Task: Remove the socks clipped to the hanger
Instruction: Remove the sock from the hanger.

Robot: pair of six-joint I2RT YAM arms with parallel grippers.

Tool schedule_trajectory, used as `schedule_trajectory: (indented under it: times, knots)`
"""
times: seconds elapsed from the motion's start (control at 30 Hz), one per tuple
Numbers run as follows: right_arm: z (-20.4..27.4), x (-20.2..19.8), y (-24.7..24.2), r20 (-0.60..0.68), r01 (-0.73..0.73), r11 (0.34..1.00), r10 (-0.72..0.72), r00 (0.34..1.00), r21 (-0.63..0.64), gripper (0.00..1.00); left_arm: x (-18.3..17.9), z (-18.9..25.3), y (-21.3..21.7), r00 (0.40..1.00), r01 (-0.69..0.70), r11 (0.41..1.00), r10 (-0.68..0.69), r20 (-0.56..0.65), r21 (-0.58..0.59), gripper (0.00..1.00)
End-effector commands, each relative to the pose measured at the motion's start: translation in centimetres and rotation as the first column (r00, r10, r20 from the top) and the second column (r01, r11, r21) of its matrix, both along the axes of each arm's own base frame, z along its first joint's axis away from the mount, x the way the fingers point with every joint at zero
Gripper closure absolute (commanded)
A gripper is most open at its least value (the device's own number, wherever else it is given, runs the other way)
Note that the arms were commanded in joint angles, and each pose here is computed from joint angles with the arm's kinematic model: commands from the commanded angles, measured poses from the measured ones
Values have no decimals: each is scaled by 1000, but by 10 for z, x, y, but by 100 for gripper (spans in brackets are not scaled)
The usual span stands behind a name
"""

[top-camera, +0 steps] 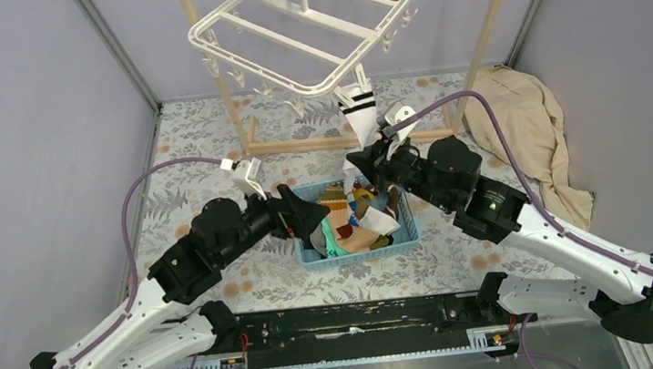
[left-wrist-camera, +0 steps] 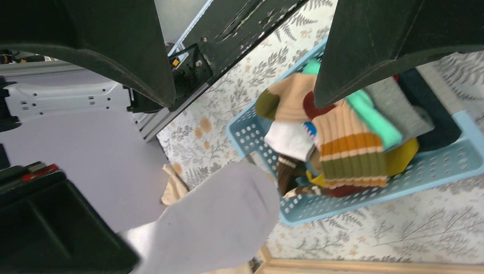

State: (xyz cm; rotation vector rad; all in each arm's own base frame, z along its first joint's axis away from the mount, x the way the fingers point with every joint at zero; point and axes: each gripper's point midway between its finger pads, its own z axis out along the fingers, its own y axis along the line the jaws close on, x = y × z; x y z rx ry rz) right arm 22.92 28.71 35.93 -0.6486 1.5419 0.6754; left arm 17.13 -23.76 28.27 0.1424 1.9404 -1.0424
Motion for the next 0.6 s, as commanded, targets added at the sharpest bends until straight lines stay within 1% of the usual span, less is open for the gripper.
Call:
schedule_trajectory:
  times: [0.0, 0.1, 0.37, 0.57]
  knots:
    - [12, 4, -20, 8, 101, 993, -101, 995, 57, 100, 10, 49, -23, 992, 52, 990, -37, 120, -127, 1]
    - [-1, 7, -25, -10, 130, 991, -130, 991, 22, 100, 14, 52, -33, 991, 68, 988, -50, 126, -139, 1]
    - [-13, 12, -52, -2, 244, 970, -244, 970, -15, 100, 25, 66, -43, 986, 57, 985, -30, 162, -164, 1]
    - [-15, 8, -74, 6, 298, 954, -298, 955, -14, 100, 30, 64, -50, 987, 54, 985, -27, 160, -164, 1]
